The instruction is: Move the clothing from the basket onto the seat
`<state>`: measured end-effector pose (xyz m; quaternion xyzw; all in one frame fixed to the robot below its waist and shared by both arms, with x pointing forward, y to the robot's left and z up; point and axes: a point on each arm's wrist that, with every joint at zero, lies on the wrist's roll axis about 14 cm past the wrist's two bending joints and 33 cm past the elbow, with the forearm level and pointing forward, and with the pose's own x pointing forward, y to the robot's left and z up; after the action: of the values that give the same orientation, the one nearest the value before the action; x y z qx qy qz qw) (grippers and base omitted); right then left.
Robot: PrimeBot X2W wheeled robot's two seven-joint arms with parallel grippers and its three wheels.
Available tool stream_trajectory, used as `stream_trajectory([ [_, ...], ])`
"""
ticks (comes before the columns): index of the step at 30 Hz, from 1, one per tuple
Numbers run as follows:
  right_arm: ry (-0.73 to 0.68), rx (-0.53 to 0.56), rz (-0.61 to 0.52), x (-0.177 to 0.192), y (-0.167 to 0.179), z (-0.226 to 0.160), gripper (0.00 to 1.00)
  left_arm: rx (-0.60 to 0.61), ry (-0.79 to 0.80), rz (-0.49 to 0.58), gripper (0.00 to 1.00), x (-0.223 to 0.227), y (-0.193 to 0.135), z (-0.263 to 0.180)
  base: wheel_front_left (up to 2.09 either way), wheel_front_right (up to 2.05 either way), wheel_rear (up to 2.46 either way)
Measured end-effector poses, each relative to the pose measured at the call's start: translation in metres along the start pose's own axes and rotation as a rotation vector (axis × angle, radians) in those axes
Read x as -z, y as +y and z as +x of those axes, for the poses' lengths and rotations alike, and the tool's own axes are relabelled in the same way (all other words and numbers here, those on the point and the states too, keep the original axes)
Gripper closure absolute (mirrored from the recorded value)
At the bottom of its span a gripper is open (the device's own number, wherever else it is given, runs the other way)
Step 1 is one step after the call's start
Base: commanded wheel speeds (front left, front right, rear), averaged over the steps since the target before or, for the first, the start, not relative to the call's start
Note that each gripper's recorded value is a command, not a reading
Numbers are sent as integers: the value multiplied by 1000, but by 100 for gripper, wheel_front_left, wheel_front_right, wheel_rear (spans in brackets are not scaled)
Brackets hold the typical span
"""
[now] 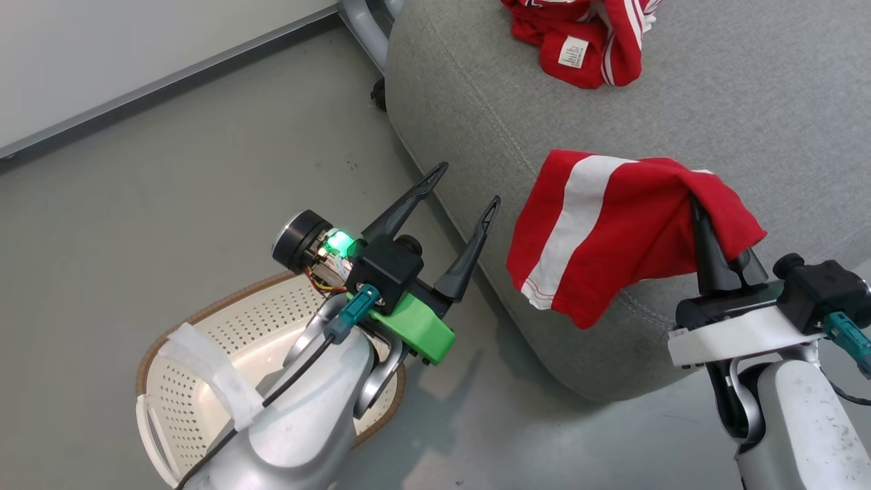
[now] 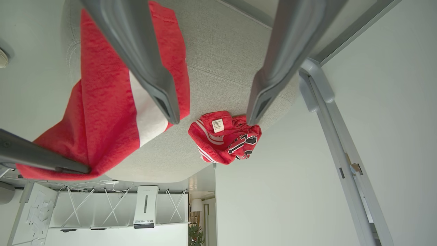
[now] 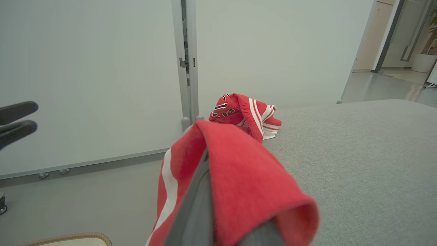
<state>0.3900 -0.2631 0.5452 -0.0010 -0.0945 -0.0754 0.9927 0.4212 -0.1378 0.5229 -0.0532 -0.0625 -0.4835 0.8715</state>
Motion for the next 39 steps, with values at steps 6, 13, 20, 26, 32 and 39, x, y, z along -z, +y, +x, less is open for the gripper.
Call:
stream_trajectory([
  [6, -38, 26, -4, -12, -9, 8, 100, -11, 15, -13, 0, 9, 6, -2, 0, 0, 0],
  [13, -168, 22, -57, -50, -18, 50, 100, -38, 25, -28, 0, 21, 20, -5, 0, 0, 0],
  [20, -356, 12, -138, -108, -26, 106, 100, -77, 40, -27, 0, 40, 46, -7, 0, 0, 0],
  [26, -480, 2, -221, -145, -30, 154, 100, -101, 61, -39, 0, 65, 68, -6, 0, 0, 0],
  [32, -528, 5, -283, -155, -36, 201, 100, -120, 84, -68, 0, 95, 85, -6, 0, 0, 0],
  [39, -446, 41, -308, -120, -54, 253, 100, -147, 121, -110, 0, 131, 100, -11, 0, 0, 0],
])
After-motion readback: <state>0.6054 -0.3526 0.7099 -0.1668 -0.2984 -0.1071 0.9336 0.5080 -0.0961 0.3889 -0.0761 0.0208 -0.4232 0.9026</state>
